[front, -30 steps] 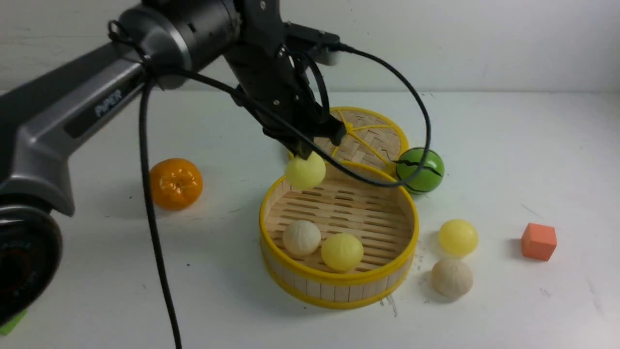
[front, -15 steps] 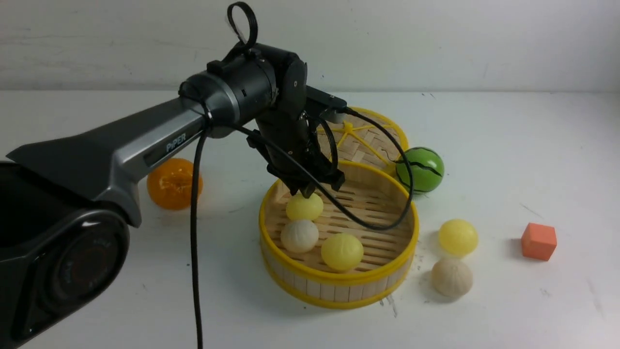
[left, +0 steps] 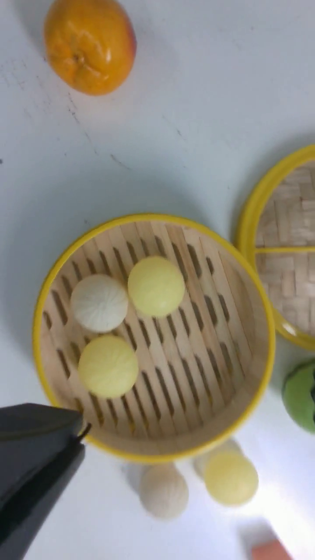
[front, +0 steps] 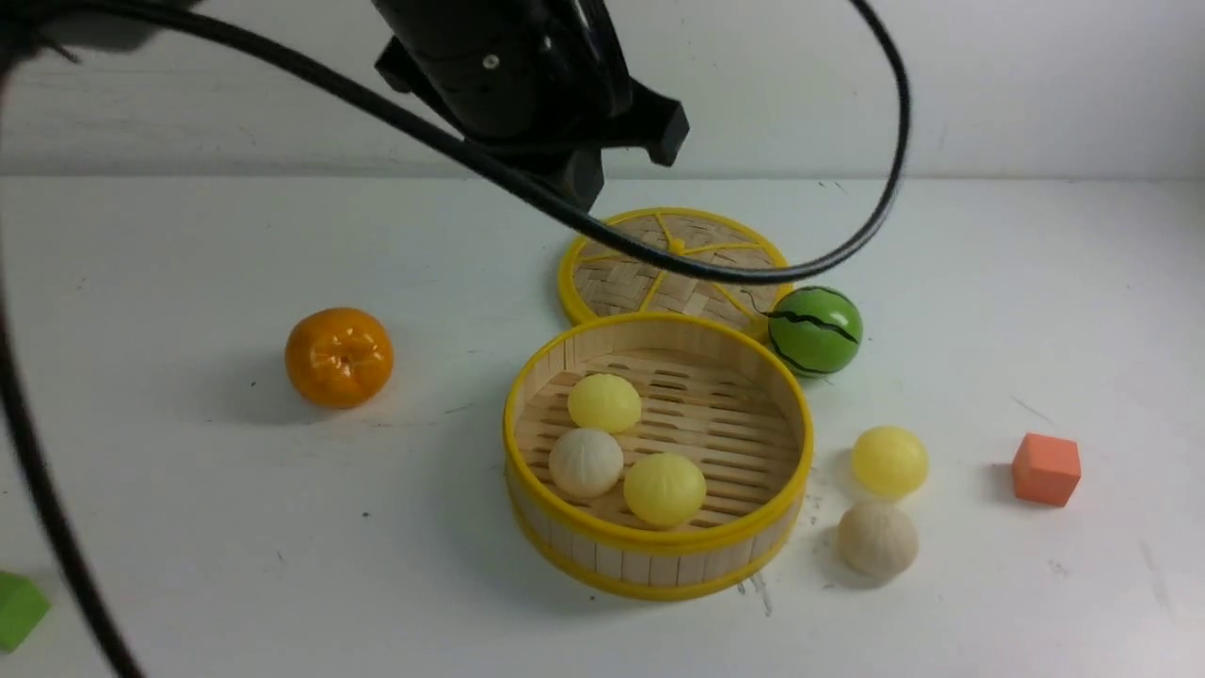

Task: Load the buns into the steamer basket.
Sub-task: Use the right arm to grab a steamed stuffed bun

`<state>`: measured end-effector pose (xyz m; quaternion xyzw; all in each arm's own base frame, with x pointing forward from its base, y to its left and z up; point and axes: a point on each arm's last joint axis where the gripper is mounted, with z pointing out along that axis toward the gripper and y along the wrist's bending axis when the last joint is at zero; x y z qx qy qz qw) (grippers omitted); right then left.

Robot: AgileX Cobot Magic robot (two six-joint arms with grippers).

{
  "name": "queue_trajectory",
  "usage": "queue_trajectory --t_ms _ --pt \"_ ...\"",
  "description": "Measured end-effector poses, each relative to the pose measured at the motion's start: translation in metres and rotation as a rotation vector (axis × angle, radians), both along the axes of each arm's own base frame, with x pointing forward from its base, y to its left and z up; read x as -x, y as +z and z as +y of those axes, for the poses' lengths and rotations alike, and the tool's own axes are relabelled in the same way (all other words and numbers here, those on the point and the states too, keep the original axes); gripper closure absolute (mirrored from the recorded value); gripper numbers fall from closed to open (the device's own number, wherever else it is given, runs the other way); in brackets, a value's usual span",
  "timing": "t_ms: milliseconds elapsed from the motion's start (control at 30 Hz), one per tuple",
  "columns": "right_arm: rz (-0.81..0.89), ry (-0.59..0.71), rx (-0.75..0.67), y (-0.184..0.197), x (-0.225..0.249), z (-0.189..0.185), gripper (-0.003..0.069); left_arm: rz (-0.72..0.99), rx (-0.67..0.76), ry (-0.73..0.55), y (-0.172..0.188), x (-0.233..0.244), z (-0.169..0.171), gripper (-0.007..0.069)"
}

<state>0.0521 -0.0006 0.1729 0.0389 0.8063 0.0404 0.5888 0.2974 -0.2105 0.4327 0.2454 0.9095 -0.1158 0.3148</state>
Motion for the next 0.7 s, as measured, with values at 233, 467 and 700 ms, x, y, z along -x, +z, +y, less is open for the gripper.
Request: queue_trajectory --t_ms 233,467,700 --pt "0.000 0.000 0.000 0.000 0.000 0.000 0.0419 -0.052 0.087 -0.011 -0.003 0.080 0.044 0.0638" --pt "0.000 0.000 0.000 0.000 0.000 0.000 0.0419 -0.209 0.289 -0.001 -0.066 0.151 0.094 0.0638" --pt "-0.011 0.000 -0.011 0.001 0.000 0.000 0.0419 -0.388 0.552 0.053 -0.140 0.210 0.139 0.0638"
